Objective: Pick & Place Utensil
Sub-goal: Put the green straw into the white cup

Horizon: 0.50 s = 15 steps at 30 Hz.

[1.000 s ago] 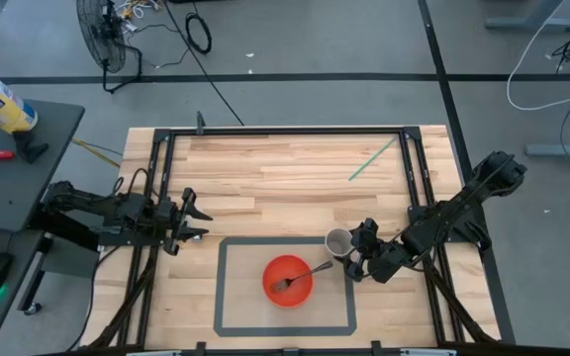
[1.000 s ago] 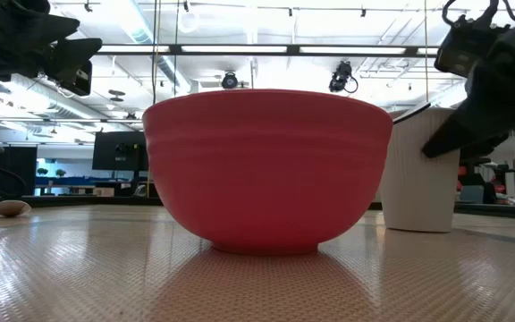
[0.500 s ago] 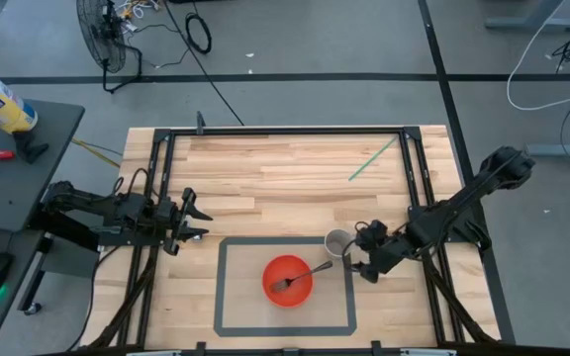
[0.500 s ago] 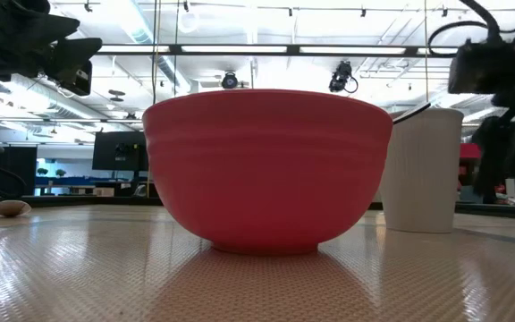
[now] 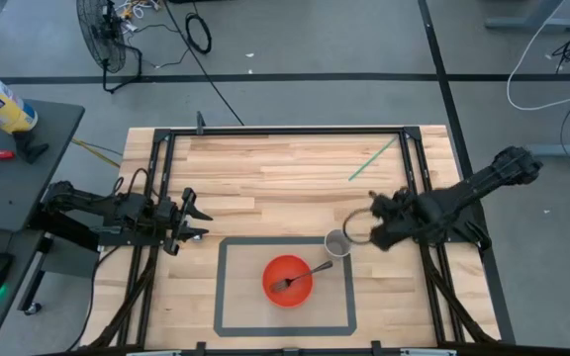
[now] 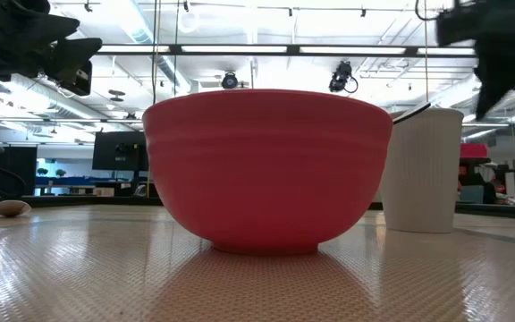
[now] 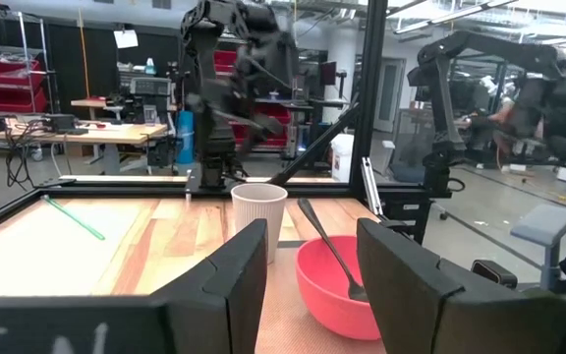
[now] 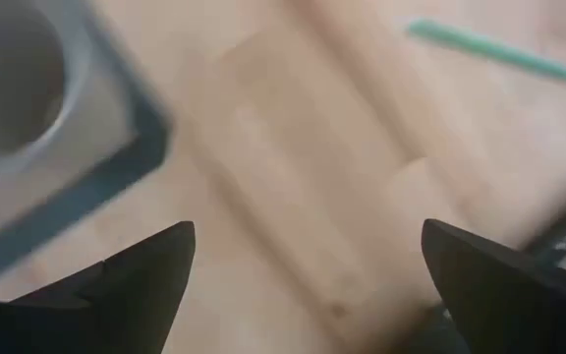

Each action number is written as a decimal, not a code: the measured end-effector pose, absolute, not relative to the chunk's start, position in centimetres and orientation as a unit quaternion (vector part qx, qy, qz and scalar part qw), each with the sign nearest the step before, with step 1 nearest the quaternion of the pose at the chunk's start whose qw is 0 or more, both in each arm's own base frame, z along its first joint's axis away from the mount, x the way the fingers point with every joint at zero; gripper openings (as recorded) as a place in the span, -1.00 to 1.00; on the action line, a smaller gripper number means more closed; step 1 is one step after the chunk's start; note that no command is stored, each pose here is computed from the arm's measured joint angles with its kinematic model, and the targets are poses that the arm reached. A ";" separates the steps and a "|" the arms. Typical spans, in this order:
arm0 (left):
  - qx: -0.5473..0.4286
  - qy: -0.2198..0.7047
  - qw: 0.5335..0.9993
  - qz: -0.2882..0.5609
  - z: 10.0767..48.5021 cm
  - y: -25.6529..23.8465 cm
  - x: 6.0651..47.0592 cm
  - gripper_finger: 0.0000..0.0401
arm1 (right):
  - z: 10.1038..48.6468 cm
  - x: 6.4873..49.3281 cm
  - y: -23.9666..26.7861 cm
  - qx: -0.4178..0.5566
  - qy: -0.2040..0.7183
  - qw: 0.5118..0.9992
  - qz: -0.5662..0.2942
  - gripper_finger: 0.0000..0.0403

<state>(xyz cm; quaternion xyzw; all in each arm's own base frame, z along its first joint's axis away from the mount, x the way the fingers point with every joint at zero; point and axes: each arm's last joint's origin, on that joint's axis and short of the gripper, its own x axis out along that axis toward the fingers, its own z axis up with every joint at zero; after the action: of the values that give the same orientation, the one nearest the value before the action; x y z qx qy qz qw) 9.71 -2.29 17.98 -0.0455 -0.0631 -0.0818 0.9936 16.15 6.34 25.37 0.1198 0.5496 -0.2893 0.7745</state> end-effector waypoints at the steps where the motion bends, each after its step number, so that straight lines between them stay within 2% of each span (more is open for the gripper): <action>1: -0.045 -0.063 0.994 -0.082 18.0 -2.3 9.7 -0.19 | 25.9 16.3 5.7 0.124 0.533 0.779 -0.306 0.99; 4: -0.045 -0.063 0.994 -0.082 18.0 -2.3 9.7 -0.19 | 27.0 17.0 3.7 0.154 0.465 0.788 -0.373 0.97; 8: -0.045 -0.063 0.994 -0.082 18.0 -2.3 9.7 -0.19 | 26.9 17.5 0.0 0.257 0.409 0.728 -0.486 0.88; 15: -0.045 -0.063 0.994 -0.082 18.0 -2.3 9.7 -0.19 | 25.2 19.1 -5.8 0.303 0.326 0.664 -0.601 0.68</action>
<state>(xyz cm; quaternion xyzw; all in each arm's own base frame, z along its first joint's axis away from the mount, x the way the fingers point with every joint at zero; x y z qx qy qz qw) 9.72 -2.29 17.98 -0.0454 -0.0628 -0.0818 0.9936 19.10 -5.78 25.19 0.3026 0.3262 -0.6013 0.6637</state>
